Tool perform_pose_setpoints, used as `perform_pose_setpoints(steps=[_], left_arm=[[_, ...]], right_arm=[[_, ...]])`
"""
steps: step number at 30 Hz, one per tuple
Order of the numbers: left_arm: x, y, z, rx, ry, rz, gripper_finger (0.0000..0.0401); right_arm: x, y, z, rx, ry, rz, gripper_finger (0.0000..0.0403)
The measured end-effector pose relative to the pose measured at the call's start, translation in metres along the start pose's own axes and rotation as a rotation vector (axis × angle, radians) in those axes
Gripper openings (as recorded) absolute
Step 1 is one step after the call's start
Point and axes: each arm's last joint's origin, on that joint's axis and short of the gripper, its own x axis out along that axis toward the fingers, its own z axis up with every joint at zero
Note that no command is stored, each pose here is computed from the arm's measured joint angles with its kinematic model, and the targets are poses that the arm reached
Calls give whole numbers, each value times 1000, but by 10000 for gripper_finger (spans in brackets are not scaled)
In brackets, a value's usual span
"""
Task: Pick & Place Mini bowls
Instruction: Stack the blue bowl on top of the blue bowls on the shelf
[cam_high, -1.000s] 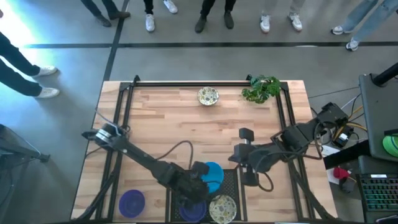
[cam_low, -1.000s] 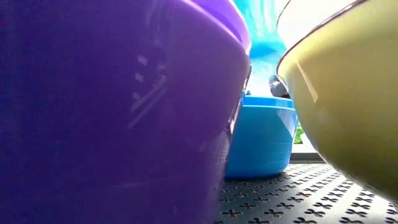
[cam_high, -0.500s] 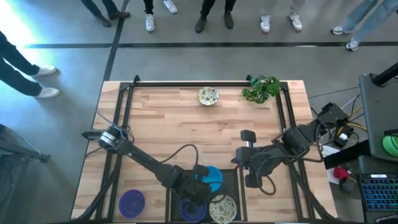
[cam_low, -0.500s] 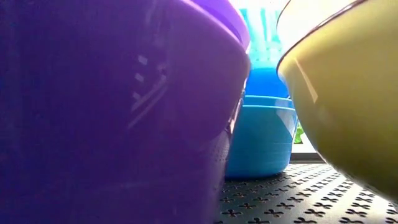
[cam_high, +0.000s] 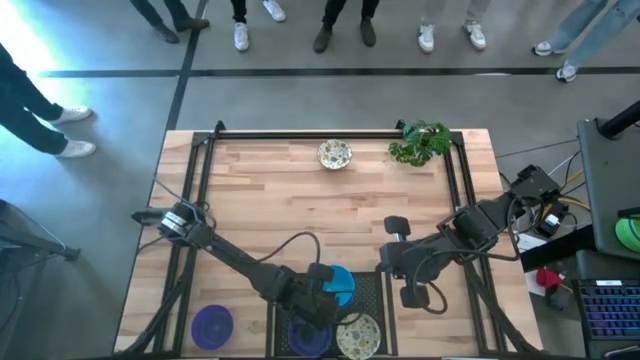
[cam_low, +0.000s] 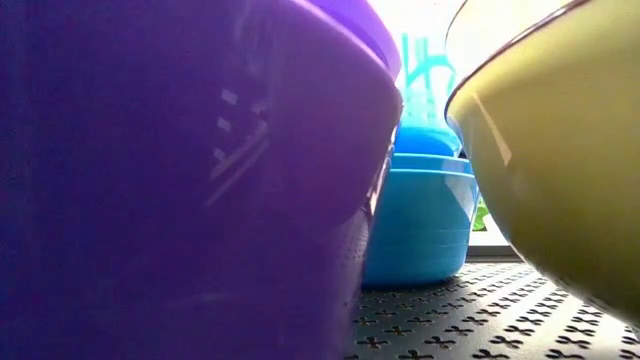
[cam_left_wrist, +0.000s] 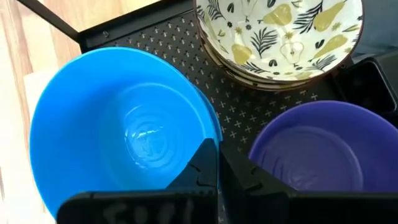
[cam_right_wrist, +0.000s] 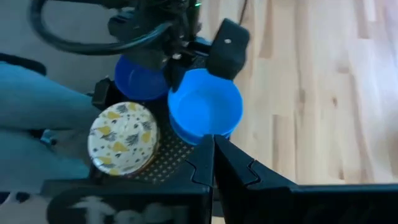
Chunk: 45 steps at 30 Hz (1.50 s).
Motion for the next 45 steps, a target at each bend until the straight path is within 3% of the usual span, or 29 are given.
perform_pose_setpoints(steps=[10,22,33,38,45], left_arm=[[0,1,0,-20,0,1,2],[0,1,0,-14,0,2,63],[-28,5,12,-18,-75,-7,64],[-25,4,10,36,-71,1,63],[-20,3,11,93,-90,55,6]], right_arm=[[1,1,0,-3,7,14,8],[1,1,0,0,6,14,8],[1,1,0,-2,4,13,8],[1,1,0,-2,3,13,8],[1,1,0,-2,3,13,8]])
